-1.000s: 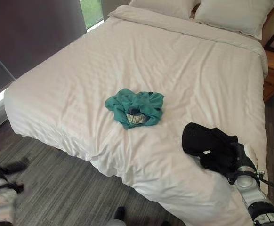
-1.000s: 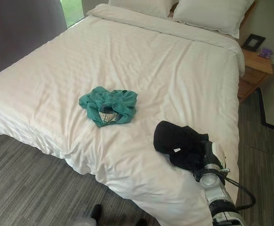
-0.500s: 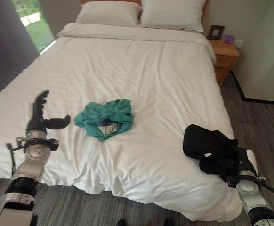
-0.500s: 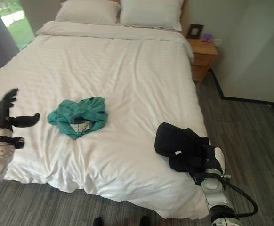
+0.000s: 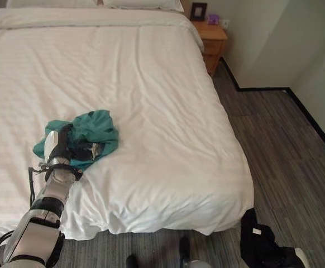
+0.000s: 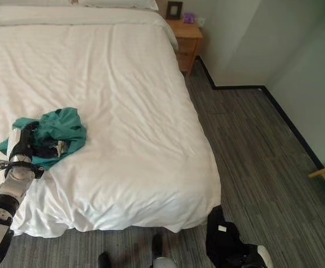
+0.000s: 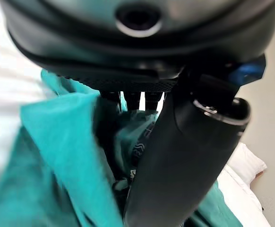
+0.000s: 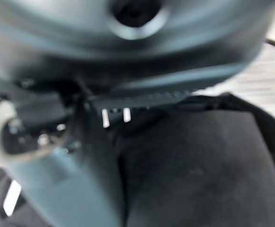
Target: Pick up bed clothes into laundry basket.
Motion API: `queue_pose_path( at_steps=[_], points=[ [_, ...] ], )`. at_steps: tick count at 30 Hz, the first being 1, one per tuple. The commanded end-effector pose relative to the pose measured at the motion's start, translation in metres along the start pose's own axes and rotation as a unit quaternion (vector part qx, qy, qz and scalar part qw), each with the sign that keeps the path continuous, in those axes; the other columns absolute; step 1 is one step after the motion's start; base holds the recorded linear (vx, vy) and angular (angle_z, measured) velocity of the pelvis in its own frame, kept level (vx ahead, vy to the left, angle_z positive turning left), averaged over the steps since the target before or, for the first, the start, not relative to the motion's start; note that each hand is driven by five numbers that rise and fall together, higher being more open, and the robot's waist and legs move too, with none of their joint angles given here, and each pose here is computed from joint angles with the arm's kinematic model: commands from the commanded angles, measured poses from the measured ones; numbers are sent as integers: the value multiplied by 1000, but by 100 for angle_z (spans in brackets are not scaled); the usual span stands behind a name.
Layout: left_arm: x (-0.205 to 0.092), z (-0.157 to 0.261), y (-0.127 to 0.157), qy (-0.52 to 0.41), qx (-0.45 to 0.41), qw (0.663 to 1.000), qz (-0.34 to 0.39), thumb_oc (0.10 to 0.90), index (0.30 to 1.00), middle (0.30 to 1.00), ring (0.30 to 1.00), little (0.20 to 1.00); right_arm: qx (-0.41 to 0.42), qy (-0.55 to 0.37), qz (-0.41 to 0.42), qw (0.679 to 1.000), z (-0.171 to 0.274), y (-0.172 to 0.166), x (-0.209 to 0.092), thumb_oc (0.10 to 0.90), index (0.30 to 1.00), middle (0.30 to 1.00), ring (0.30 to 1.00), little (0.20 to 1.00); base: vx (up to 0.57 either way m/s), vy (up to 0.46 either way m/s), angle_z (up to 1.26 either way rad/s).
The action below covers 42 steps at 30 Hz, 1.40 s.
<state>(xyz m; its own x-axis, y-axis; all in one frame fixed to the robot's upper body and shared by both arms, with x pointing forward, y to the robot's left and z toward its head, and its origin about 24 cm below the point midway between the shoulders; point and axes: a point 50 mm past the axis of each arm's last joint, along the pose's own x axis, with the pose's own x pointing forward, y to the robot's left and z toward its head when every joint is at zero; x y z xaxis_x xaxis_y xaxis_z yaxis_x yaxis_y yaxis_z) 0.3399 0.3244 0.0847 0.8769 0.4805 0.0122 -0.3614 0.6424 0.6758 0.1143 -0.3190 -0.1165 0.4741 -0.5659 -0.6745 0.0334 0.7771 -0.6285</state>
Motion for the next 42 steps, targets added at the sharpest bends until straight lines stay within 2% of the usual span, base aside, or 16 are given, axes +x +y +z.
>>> queue_pose_path(
  at_steps=[1,7,11,15,17,19,20,21,22,24,26,27,32,33,38,42],
  points=[
    [26,71,36,-83,-13,994,73,400,300,300,300,300,19,-74,-63,995,45,-34,12,400,300,300,300,300,-36,37,-31],
    [12,-3,8,62,71,995,-15,400,300,300,300,300,17,-81,-30,996,54,-22,12,400,300,300,300,300,16,40,-26],
    [8,-13,6,76,63,995,-16,400,300,300,300,300,21,-77,-41,996,49,-39,14,400,300,300,300,300,29,11,-8],
    [19,11,28,26,57,998,21,400,300,300,300,300,19,-89,-43,995,47,-42,12,400,300,300,300,300,0,-27,2],
    [24,34,42,-27,41,997,52,400,300,300,300,300,24,-114,-43,992,56,-42,10,400,300,300,300,300,9,-89,8],
    [21,65,54,-114,-14,990,86,400,300,300,300,300,26,-166,-44,985,76,-42,5,400,300,300,300,300,20,-134,21],
    [6,88,54,-200,-32,975,89,400,300,300,300,300,22,-200,-46,979,89,-44,1,400,300,300,300,300,-3,-113,25],
    [6,87,54,-199,-32,975,90,400,300,300,300,300,21,-200,-46,979,89,-44,1,400,300,300,300,300,-25,-124,37],
    [-6,96,57,-244,-42,964,92,400,300,300,300,300,17,-227,-50,973,98,-47,-4,400,300,300,300,300,-50,-94,34],
    [-42,93,61,-311,-65,944,93,400,300,300,300,300,4,-278,-60,959,109,-53,-16,400,300,300,300,300,-70,-150,20],
    [-55,90,63,-331,-74,936,95,400,300,300,300,300,0,-289,-63,955,111,-57,-19,400,300,300,300,300,-74,-125,31],
    [-78,85,69,-359,-94,923,100,400,300,300,300,300,-1,-297,-67,953,109,-59,-23,400,300,300,300,300,-88,-124,42],
    [-113,74,74,-382,-154,908,79,400,300,300,300,300,-15,-302,-57,952,108,-57,-25,400,300,300,300,300,-115,-94,31],
    [-124,68,73,-379,-194,902,67,400,300,300,300,300,-25,-306,-52,950,109,-56,-25,400,300,300,300,300,-229,-73,26],
    [-138,65,67,-381,-230,895,35,400,300,300,300,300,-21,-335,-71,939,138,-72,-27,400,300,300,300,300,-286,-70,33],
    [-143,45,55,-333,-256,907,8,400,300,300,300,300,-5,-343,-75,936,147,-77,-28,400,300,300,300,300,-254,-49,18]
  ],
)
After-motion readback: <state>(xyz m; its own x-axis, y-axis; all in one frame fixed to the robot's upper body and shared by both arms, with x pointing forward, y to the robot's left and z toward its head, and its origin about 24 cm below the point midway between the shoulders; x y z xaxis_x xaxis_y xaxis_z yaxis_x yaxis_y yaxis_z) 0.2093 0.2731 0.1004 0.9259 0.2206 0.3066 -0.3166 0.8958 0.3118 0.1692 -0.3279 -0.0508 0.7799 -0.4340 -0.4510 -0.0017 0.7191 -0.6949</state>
